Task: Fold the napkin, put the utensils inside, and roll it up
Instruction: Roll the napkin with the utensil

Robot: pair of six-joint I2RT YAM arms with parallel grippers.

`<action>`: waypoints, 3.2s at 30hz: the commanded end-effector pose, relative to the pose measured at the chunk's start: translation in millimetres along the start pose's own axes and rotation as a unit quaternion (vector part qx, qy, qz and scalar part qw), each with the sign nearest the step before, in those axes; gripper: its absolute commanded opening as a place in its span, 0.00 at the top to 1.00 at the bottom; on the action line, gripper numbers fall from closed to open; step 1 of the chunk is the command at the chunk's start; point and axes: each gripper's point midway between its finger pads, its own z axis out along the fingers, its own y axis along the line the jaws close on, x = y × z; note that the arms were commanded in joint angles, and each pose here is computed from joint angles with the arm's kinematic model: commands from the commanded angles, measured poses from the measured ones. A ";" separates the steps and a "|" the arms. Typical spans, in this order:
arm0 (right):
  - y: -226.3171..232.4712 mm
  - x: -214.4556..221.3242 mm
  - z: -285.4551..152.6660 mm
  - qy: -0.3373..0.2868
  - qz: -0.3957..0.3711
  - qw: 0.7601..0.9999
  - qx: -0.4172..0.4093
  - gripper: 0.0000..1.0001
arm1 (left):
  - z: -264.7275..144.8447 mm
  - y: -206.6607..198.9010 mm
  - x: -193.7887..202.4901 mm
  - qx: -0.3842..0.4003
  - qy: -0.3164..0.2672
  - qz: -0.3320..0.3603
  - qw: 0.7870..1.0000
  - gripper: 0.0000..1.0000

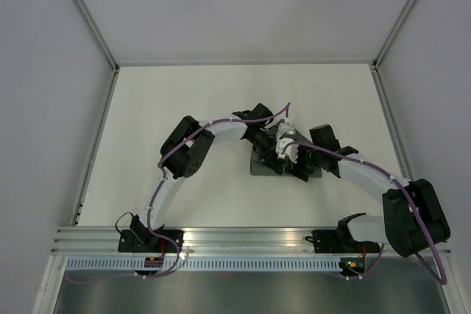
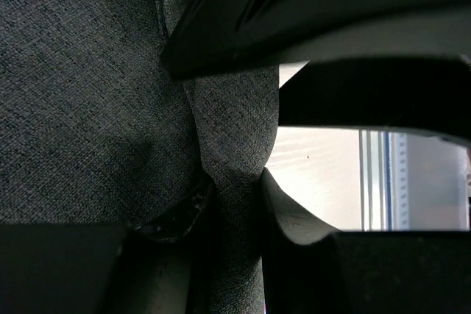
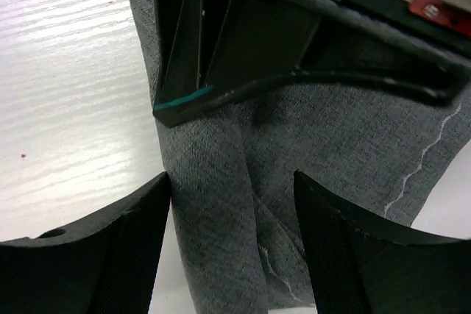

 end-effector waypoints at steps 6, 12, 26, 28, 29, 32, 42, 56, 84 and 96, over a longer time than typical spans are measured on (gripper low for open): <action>-7.6 -9.0 14.1 0.001 -0.036 0.998 0.055 0.27 | 12.7 12.3 55.5 -0.006 0.070 -0.106 0.992 0.98; 3.8 -12.1 18.1 0.002 -0.043 0.998 0.051 0.32 | 12.9 13.3 54.4 -0.004 0.071 -0.110 0.991 0.98; 23.7 0.4 27.6 0.029 -0.024 0.999 0.004 0.68 | 7.9 17.6 45.1 -0.022 0.070 -0.107 0.992 0.67; 26.3 -0.5 27.4 0.033 -0.016 0.999 -0.007 0.72 | 2.9 16.5 35.2 -0.038 0.063 -0.101 0.992 0.62; 28.2 -1.3 27.9 0.034 -0.013 0.999 -0.017 0.73 | 1.0 16.5 30.0 -0.042 0.057 -0.095 0.993 0.59; 33.4 0.2 29.1 0.040 -0.004 0.999 -0.037 0.75 | -8.5 11.3 10.5 -0.056 0.037 -0.078 0.995 0.54; 44.4 0.3 30.5 0.049 0.022 0.993 -0.101 0.77 | -50.2 32.5 -33.0 -0.189 -0.013 -0.048 0.981 0.49; 31.0 8.2 9.8 -0.006 0.133 0.964 -0.229 0.77 | -158.5 37.7 -80.7 -0.404 -0.180 -0.024 0.897 0.44; -8.2 30.7 10.0 -0.026 0.283 0.891 -0.355 0.75 | -8.7 -28.8 -58.6 -0.442 -0.031 0.354 0.824 0.38; -10.4 34.2 17.6 -0.008 0.291 0.891 -0.348 0.75 | 17.6 -10.6 -67.7 -0.454 -0.016 0.420 0.786 0.36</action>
